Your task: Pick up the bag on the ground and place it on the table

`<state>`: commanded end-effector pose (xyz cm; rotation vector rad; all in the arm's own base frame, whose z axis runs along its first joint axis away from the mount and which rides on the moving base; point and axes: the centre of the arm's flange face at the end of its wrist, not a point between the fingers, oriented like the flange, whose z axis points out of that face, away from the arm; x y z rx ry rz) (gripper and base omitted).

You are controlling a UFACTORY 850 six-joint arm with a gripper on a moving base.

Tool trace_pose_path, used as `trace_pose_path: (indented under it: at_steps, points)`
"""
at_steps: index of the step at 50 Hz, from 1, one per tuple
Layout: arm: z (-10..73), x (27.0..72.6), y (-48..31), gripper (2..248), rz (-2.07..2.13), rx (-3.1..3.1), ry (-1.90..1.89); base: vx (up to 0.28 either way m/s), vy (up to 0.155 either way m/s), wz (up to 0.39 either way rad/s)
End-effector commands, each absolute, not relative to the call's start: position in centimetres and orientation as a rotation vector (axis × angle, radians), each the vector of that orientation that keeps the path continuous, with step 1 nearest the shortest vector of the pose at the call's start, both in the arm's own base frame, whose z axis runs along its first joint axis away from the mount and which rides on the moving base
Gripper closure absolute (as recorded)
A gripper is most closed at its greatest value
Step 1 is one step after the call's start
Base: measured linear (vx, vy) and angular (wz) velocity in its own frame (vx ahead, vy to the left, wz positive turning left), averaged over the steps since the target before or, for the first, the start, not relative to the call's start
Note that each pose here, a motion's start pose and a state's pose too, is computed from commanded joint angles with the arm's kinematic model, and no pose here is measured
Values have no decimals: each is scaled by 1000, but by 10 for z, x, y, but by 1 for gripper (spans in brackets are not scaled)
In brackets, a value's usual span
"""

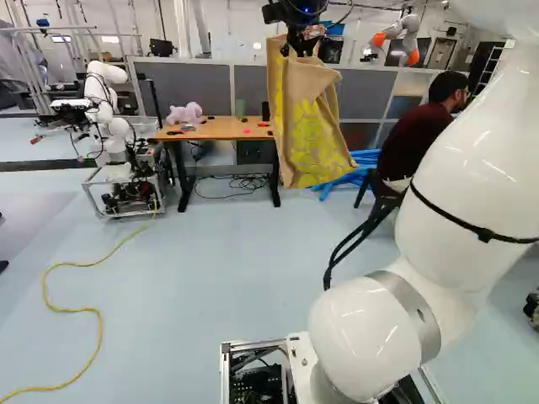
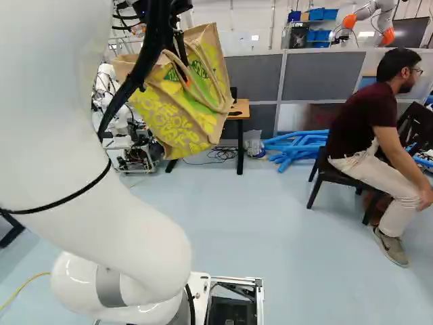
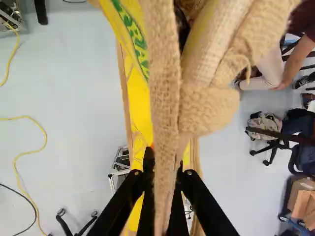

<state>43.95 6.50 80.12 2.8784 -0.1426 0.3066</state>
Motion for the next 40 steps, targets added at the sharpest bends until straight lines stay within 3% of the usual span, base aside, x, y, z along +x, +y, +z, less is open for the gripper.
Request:
trace_pose_path:
  at_steps: [40]
  points:
    - [801,439,65,228,307,2878,-143,194,61,-23]
